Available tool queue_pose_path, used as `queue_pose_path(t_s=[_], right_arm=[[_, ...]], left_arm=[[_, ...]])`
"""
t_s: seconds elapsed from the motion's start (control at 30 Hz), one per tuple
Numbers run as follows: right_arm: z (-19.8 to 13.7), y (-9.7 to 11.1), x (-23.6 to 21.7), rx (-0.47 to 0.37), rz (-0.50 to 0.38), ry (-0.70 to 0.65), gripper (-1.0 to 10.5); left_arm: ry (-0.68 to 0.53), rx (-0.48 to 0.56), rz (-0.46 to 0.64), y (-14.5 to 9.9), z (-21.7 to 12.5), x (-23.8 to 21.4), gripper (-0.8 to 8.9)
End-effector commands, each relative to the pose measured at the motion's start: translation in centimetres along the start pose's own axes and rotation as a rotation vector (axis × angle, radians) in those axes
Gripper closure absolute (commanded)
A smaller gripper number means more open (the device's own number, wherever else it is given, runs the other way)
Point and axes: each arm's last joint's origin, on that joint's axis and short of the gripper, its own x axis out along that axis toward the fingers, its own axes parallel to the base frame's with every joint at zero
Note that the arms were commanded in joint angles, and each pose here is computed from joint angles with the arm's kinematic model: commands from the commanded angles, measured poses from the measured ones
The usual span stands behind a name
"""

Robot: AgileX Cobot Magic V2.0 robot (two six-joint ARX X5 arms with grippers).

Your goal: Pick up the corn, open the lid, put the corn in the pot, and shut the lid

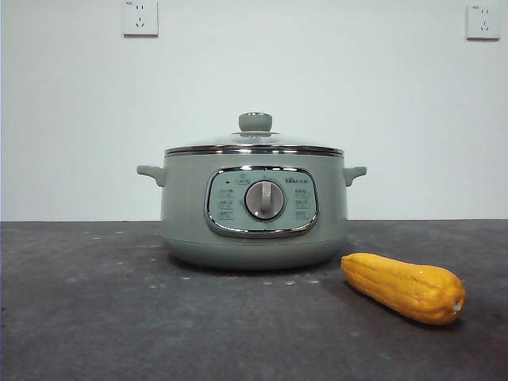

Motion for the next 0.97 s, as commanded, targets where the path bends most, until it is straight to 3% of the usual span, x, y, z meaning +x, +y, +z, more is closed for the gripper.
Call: queue_pose_path(t_s=[0.03, 0.2, 0.37, 0.73, 0.97], right_arm=[[1.7, 0.3, -0.5, 0.085, 0.011, -0.062, 9.6], [4.9, 0.8, -1.6, 0.139, 0.024, -0.125, 9.6], [8.1, 1.3, -2.4, 0.142, 0.041, -0.058, 9.6], [17.0, 2.7, -3.8, -0.026, 0.096, 0.159, 9.6], [20.1, 3.2, -4.0, -0.061, 0.158, 0.297, 9.6]], left_arm=[[-0.020, -0.028, -0.017, -0.3, 1.2, -0.5, 8.20], [-0.037, -0.023, -0.029, -1.0, 4.0, -1.6, 8.20], [-0.036, -0.023, -0.032, -1.9, 7.6, -3.1, 8.20], [0.052, 0.023, -0.098, -3.9, 15.4, -5.9, 8.20], [0.163, 0.067, -0.122, -4.6, 18.3, -6.5, 8.20]])
